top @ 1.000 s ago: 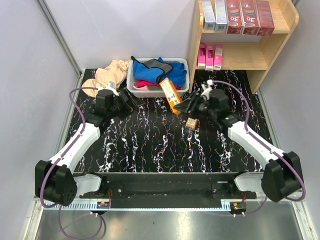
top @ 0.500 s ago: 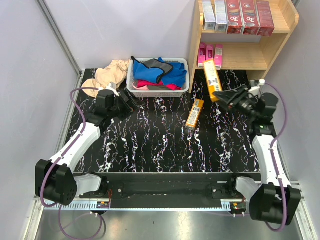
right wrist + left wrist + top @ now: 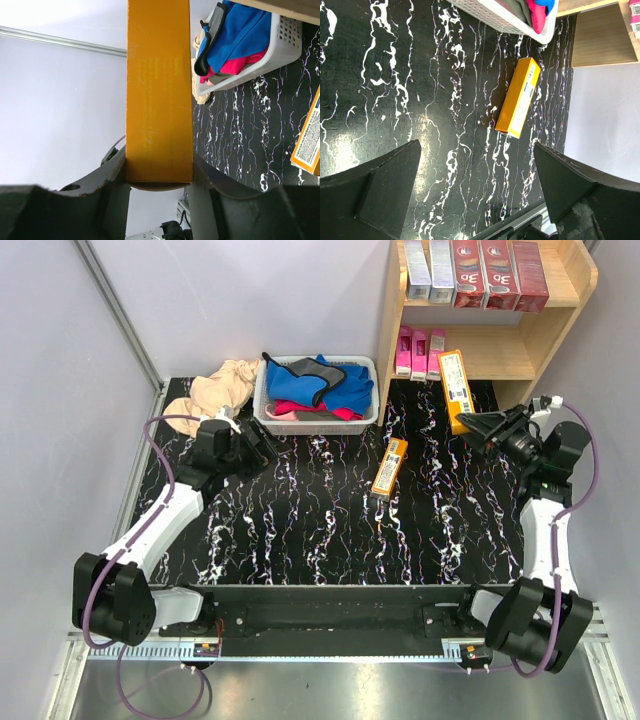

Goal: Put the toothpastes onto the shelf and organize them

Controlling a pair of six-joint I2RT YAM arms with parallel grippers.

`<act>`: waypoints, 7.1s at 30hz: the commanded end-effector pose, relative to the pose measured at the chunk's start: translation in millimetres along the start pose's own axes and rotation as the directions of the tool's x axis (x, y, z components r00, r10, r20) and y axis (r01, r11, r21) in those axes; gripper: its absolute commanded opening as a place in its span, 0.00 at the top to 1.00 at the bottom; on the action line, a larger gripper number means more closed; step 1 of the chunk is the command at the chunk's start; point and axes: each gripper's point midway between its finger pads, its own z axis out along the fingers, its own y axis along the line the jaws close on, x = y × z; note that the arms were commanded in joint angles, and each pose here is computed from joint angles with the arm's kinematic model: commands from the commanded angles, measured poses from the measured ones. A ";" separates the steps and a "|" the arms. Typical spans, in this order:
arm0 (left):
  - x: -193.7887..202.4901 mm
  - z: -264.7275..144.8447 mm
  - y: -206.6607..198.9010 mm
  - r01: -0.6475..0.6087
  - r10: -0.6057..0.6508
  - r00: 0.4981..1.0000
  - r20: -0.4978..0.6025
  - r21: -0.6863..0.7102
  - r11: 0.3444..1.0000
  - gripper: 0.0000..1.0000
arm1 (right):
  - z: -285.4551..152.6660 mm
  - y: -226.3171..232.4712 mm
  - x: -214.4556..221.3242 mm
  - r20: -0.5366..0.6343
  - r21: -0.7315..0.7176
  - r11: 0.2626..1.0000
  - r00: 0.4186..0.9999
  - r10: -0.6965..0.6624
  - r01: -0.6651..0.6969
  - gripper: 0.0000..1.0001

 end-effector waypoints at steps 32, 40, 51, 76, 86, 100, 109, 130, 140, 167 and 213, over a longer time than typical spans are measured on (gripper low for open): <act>-16.5 -0.3 -27.5 -0.051 0.049 0.998 0.027 0.070 0.996 0.01 | 140.1 -86.1 -134.9 0.118 0.070 0.994 0.990 0.072 -0.081 0.68; -19.3 -2.7 -32.9 -0.057 0.054 0.998 0.033 0.083 0.995 0.01 | 162.4 -100.2 -143.9 0.111 0.079 0.989 0.987 0.113 -0.122 0.65; -15.5 0.0 -29.1 -0.052 0.050 0.999 0.020 0.076 0.996 0.01 | 181.2 -120.8 -125.1 0.048 0.117 0.978 0.985 0.166 -0.171 0.50; -7.5 -2.5 -32.0 -0.075 0.074 0.997 0.012 0.104 0.992 0.01 | 132.9 -51.4 -114.0 0.163 -0.005 0.998 0.984 0.068 -0.068 0.00; 13.8 18.0 -49.5 -0.171 0.175 0.983 -0.056 0.076 0.982 0.01 | 93.0 -27.8 -73.0 0.152 0.028 1.000 0.988 -0.009 0.004 0.00; 75.0 82.8 -96.1 -0.427 0.421 0.897 -0.136 -0.014 0.904 0.01 | 21.8 -40.7 7.4 0.123 0.187 0.980 0.989 -0.087 0.063 0.00; 110.4 124.7 -121.0 -0.529 0.521 0.837 -0.168 -0.001 0.849 0.01 | -21.2 -96.3 72.4 0.062 0.329 0.944 0.997 -0.035 0.012 0.00; 160.8 214.6 -128.9 -0.653 0.633 0.732 -0.251 0.008 0.758 0.01 | -45.6 -124.9 102.1 0.018 0.428 0.904 0.999 -0.038 0.026 0.00; 183.6 249.9 -114.4 -0.657 0.626 0.716 -0.309 0.006 0.754 0.03 | -45.7 -130.0 104.5 0.006 0.434 0.900 0.999 -0.034 0.028 0.00; 111.9 152.1 -210.2 -0.548 0.574 0.814 -0.089 0.211 0.809 0.51 | -39.2 -104.9 82.1 0.000 0.424 0.898 0.992 -0.128 0.116 0.00; -24.2 -5.7 -110.9 0.131 -0.181 0.980 0.084 0.413 0.901 0.49 | 128.9 4.1 260.9 -0.292 0.172 0.737 0.748 -0.595 0.653 0.06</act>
